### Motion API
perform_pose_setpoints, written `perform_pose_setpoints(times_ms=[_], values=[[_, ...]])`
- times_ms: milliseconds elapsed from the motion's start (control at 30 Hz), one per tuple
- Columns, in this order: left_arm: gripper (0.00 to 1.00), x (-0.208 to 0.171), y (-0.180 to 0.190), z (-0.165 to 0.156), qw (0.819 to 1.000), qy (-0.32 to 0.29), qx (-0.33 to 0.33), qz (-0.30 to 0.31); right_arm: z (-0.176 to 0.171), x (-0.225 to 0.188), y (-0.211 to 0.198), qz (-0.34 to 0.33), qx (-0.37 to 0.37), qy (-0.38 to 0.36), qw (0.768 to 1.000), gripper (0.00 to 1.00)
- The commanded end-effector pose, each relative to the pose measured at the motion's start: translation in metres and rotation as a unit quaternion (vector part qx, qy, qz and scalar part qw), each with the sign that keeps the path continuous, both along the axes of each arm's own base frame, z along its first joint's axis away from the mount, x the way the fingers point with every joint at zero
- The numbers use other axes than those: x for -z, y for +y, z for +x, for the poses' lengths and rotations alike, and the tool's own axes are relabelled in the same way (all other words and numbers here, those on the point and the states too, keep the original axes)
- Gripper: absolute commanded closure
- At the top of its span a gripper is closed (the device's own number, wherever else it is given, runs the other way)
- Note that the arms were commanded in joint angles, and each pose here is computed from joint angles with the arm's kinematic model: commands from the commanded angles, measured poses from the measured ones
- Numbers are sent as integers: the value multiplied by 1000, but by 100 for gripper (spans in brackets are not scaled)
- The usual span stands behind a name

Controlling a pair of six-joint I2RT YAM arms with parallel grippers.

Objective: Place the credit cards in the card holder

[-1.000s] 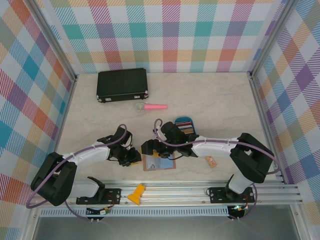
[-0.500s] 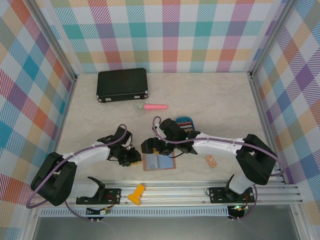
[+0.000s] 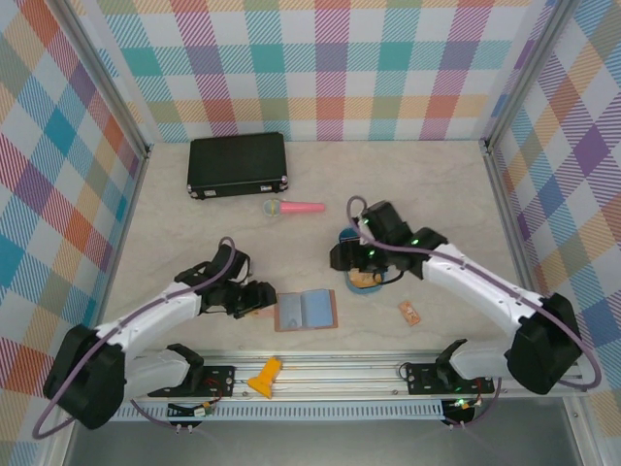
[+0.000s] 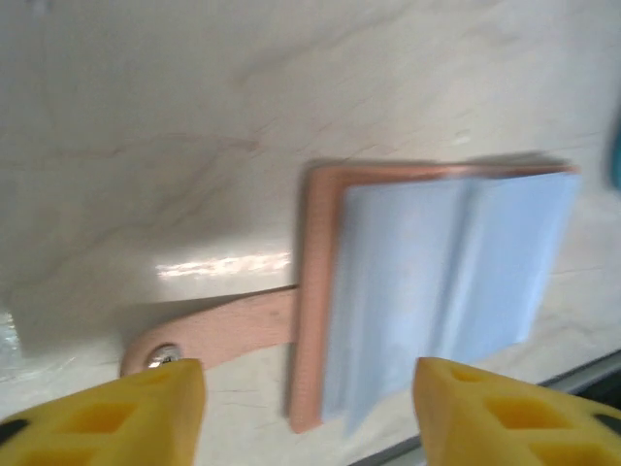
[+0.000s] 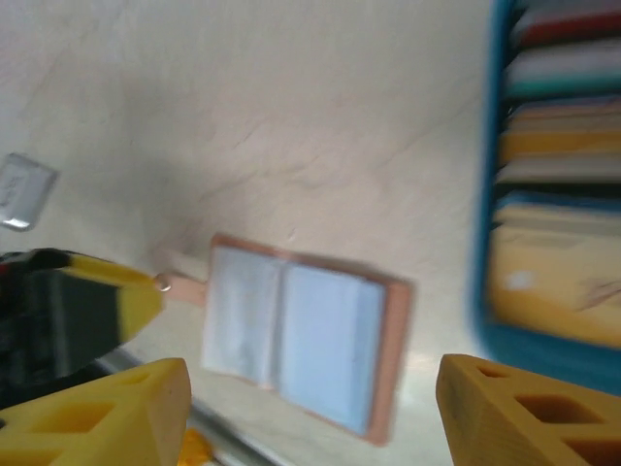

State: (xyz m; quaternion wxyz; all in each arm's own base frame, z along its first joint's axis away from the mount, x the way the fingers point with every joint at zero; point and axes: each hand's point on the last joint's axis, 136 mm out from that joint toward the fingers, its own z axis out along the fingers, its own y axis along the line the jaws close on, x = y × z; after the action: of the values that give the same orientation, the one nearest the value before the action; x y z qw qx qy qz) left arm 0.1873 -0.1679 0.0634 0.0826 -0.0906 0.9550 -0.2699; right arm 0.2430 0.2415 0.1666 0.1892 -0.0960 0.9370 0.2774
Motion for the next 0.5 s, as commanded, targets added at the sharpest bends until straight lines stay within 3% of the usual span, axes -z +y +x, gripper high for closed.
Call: perform_pose_setpoints(times_ms=[0, 133, 200, 233, 300, 467], values=[[34, -41, -1, 12, 998, -65, 3, -18, 13, -31, -35, -69, -73, -96, 990, 33], [26, -90, -2, 21, 989, -140, 22, -35, 28, -53, -48, -77, -194, -193, 959, 33], [24, -106, -3, 24, 985, -164, 41, -40, 19, -49, -44, -83, -307, -250, 915, 26], [23, -111, -3, 27, 983, -173, 53, -40, 6, -40, -40, -87, -390, -279, 873, 24], [23, -118, -4, 33, 979, -185, 79, -35, 7, -20, -42, -122, -468, -314, 817, 21], [24, -120, -20, 36, 964, -202, 170, -43, 33, 15, -33, -155, -551, -328, 752, 22]])
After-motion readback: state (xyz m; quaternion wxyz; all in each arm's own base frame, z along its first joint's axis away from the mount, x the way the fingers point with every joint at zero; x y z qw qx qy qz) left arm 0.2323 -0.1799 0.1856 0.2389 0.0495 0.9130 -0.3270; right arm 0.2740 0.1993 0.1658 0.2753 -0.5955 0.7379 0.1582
